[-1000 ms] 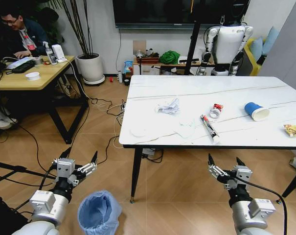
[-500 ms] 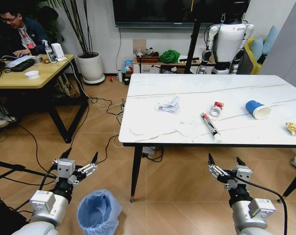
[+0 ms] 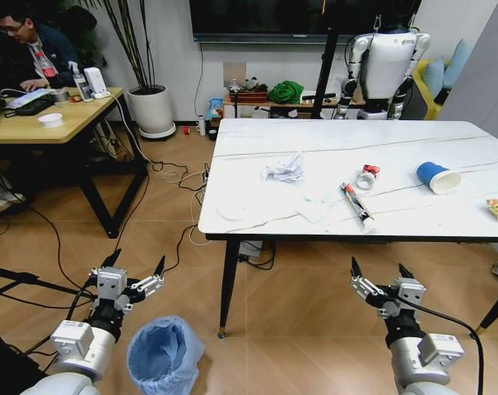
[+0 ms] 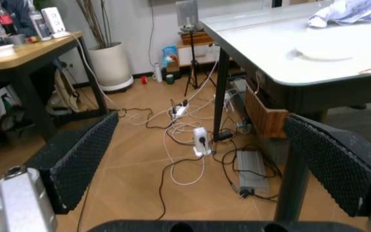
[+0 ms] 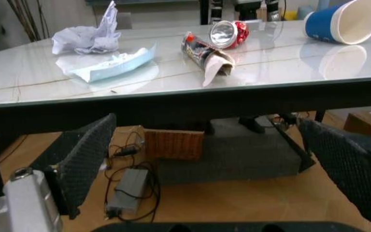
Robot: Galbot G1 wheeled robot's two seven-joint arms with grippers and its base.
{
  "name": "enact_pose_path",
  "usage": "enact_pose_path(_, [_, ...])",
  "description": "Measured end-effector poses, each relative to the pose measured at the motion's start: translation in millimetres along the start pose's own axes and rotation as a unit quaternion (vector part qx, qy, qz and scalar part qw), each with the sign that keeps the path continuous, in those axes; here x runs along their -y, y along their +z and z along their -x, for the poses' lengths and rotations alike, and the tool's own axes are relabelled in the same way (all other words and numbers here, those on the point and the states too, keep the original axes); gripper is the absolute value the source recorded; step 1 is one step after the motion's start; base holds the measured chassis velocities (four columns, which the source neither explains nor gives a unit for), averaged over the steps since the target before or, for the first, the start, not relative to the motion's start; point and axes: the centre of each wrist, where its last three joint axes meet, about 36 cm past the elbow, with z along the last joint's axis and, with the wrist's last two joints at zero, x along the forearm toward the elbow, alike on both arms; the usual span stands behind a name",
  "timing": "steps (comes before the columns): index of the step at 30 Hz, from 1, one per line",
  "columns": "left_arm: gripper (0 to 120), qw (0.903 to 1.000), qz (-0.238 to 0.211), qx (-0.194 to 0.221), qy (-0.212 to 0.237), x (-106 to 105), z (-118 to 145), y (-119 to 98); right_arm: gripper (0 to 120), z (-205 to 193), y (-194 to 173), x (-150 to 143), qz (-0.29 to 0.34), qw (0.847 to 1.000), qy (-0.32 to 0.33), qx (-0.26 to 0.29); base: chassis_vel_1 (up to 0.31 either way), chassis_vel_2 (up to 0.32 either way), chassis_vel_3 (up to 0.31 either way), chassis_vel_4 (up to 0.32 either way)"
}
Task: Pick up the trash bin and place the trash from the table into it.
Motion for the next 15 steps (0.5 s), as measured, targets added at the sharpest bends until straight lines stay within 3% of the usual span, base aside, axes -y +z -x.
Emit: enact_pose_path(15, [100, 1.0000, 0.001, -0.005, -0.001, -0.8, 1.6, 4.2, 100, 2.6, 3.5, 0.8, 0.001, 1.000, 0.001, -0.003, 0.000, 0.000, 0.000, 0.000])
